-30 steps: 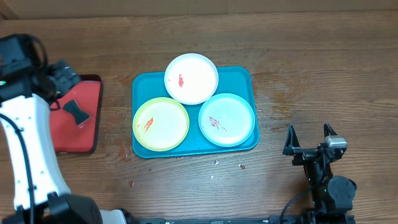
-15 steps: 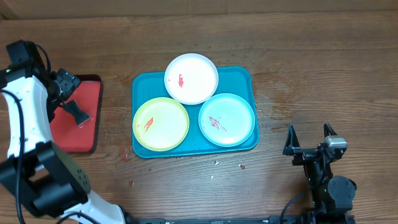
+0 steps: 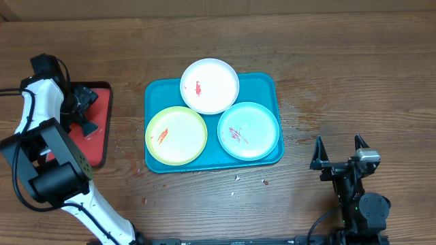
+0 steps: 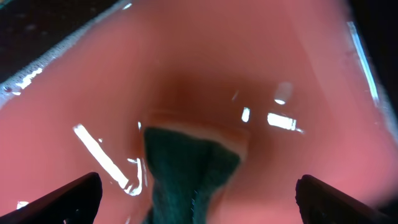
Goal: Clean dirty plates on tray and stack at the side
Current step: 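Move the left gripper over the red tray toward the sponge, then lower the left gripper and grasp the green-and-orange sponge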
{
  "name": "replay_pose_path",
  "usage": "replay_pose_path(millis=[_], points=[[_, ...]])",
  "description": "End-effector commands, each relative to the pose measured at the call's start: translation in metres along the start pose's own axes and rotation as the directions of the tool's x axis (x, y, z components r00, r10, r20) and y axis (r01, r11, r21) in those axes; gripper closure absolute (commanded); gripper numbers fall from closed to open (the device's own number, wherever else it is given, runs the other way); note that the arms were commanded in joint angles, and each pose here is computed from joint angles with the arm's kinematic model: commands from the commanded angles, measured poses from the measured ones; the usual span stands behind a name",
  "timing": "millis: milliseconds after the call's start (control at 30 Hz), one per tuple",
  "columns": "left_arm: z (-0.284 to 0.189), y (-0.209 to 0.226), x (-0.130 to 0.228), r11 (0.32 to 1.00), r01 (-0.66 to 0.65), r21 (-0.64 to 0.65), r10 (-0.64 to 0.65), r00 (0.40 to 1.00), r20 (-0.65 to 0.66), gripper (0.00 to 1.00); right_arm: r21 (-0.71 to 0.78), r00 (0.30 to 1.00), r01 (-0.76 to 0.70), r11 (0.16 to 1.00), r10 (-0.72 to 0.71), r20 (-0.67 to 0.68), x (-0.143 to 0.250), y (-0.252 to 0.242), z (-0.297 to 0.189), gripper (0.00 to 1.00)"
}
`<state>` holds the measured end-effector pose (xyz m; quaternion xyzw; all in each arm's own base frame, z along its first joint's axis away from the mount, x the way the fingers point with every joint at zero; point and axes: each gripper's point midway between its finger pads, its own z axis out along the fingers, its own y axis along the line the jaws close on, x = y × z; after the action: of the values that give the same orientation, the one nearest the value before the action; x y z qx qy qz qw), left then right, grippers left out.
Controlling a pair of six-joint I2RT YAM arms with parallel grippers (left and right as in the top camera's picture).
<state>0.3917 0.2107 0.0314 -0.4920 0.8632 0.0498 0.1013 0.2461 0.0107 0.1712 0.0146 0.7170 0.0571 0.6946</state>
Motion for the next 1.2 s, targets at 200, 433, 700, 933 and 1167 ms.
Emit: replay_pose_path(millis=[200,433,700,933,1167], points=[[0.016,0.013,-0.006,0.998,-0.012,-0.068,0.012,1.000,0.007,0.09,0.006,1.000,-0.006,1.000,0.006,0.005,0.002,-0.001,0.000,0.00],[0.020,0.014,-0.004,0.997,-0.014,-0.069,0.014,1.000,0.005,0.24,0.006,1.000,-0.006,1.000,0.006,0.005,0.001,-0.001,0.000,0.00],[0.031,0.019,0.004,0.997,-0.013,-0.078,0.013,1.000,-0.002,0.22,0.005,1.000,-0.006,1.000,0.006,0.005,0.001,-0.001,0.000,0.00],[0.037,0.023,0.012,0.996,-0.018,-0.089,0.016,1.000,-0.019,0.23,0.005,1.000,-0.006,1.000,0.006,0.005,0.002,-0.001,0.000,0.00],[0.036,0.032,0.006,0.989,-0.035,-0.140,0.037,0.999,0.011,0.96,0.005,1.000,-0.006,1.000,0.006,0.005,0.002,-0.001,0.000,0.00]])
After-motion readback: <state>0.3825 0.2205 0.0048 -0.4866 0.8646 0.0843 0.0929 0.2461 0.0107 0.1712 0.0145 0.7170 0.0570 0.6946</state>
